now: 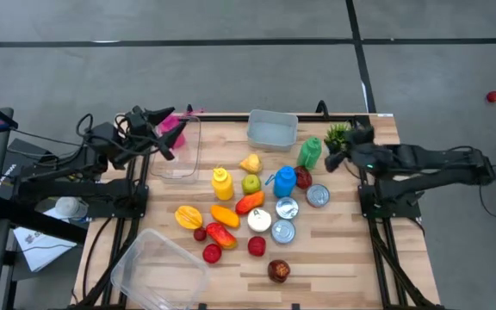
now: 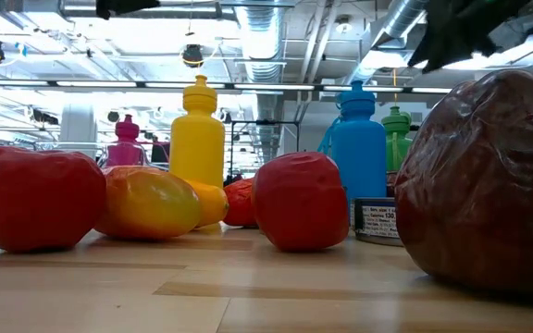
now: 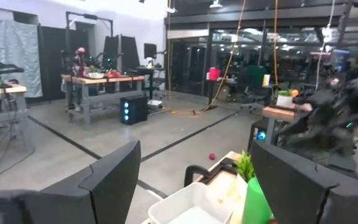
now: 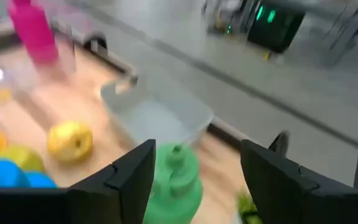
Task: Pick & Place Food Item
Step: Put the green water bottle into the transparent bin
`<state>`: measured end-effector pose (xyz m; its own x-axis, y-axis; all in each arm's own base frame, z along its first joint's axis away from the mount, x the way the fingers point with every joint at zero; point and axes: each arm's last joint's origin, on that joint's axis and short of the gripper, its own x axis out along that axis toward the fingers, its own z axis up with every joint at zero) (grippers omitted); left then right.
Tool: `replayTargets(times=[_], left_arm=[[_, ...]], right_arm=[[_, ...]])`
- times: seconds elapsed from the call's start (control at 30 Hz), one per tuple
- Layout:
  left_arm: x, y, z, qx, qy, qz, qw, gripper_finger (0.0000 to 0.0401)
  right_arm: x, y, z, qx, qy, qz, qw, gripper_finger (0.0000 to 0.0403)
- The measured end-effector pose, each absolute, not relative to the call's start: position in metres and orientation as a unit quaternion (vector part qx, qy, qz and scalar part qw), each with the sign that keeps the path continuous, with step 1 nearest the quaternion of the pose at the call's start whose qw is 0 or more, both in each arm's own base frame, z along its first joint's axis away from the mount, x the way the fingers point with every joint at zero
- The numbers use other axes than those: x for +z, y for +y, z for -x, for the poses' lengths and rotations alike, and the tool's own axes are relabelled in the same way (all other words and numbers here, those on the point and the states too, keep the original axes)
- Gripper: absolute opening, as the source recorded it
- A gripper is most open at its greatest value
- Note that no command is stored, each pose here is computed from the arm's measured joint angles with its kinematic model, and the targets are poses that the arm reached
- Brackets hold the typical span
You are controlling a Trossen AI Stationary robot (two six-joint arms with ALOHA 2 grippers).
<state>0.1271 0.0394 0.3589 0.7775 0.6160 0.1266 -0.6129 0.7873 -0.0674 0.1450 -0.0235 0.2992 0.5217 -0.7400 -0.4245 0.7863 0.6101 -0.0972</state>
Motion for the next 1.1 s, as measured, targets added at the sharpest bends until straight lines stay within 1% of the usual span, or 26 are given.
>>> replayTargets(times=[0.07,0.17,0.27,0.43,0.67,0.8,0.93,1.1], left_arm=[[0.359,0.039,-0.127,0.323,-0.071,0.011,0.944,0.0294],[0.359,0.038,-0.128,0.321,-0.070,0.011,0.944,0.0294],[0.359,0.038,-0.128,0.321,-0.070,0.011,0.944,0.0294],[0.359,0.038,-0.128,0.321,-0.071,0.013,0.944,0.0294],[0.359,0.038,-0.128,0.321,-0.071,0.013,0.944,0.0294],[0.359,0.038,-0.128,0.321,-0.071,0.013,0.944,0.0294],[0.359,0.038,-0.128,0.321,-0.072,0.016,0.944,0.0294],[0.359,0.038,-0.128,0.321,-0.074,0.023,0.944,0.0294]], right_arm=[[0.292,-0.032,-0.152,-0.438,0.248,-0.063,0.862,0.0224],[0.287,-0.043,-0.161,-0.429,0.271,-0.074,0.858,0.0224],[0.288,-0.050,-0.168,-0.407,0.268,-0.078,0.870,0.0227],[0.289,-0.059,-0.167,-0.407,0.266,-0.082,0.870,0.0228],[0.291,-0.067,-0.170,-0.372,0.261,-0.086,0.886,0.0228],[0.286,-0.069,-0.171,-0.374,0.264,-0.086,0.885,0.0228],[0.267,-0.067,-0.167,-0.375,0.275,-0.087,0.881,0.0228],[0.263,-0.067,-0.165,-0.375,0.257,-0.086,0.886,0.0227]])
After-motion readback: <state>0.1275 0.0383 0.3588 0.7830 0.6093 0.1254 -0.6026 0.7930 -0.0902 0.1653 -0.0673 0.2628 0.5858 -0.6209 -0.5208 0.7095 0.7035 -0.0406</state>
